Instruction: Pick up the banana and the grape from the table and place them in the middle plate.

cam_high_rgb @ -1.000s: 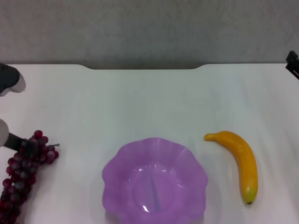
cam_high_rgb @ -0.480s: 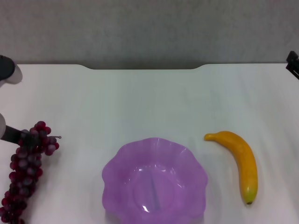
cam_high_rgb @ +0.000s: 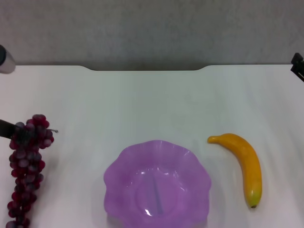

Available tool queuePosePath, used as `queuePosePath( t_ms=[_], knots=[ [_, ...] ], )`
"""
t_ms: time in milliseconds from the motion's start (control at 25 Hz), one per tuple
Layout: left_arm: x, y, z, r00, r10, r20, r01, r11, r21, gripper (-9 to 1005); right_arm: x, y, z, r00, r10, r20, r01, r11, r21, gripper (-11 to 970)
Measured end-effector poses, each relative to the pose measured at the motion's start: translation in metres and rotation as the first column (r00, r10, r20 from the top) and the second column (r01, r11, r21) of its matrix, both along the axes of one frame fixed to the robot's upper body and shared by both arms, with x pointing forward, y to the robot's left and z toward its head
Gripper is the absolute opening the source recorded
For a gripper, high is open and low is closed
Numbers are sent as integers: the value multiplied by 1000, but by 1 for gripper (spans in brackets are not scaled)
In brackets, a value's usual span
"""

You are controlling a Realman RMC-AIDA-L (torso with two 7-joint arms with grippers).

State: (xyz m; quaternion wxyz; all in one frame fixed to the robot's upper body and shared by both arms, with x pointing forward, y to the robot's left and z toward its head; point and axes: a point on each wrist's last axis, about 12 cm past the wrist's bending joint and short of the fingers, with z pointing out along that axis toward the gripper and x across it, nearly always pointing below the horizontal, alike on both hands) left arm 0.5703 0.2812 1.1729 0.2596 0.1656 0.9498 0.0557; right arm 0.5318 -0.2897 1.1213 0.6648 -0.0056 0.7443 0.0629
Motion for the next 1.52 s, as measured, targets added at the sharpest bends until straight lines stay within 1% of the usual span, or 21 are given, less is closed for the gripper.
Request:
queuePosePath(
  t_ms=[240,560,960,1160,1400,1520],
  knots=[
    [-6,-1,17,1000,-20,15,20,1000,14,306,0,0,0,1000,2,1,-2,1000,-5,865],
    [-14,-7,43,996,-61,63,59,998,21,301,1,1,0,1000,3,0,-3,1000,-6,865],
    [-24,-11,88,983,-109,147,103,994,45,296,1,0,-1,1000,1,-5,-1,1000,-3,864],
    [-30,-23,110,967,-156,203,146,987,62,294,1,0,-2,1000,0,-7,0,1000,-2,864],
    [-29,-43,121,950,-223,216,215,975,64,294,1,0,-4,1000,2,-14,-2,1000,-3,864],
    [-29,-56,126,937,-277,212,275,961,42,293,1,2,-5,1000,7,-15,-7,1000,-3,864]
  ],
)
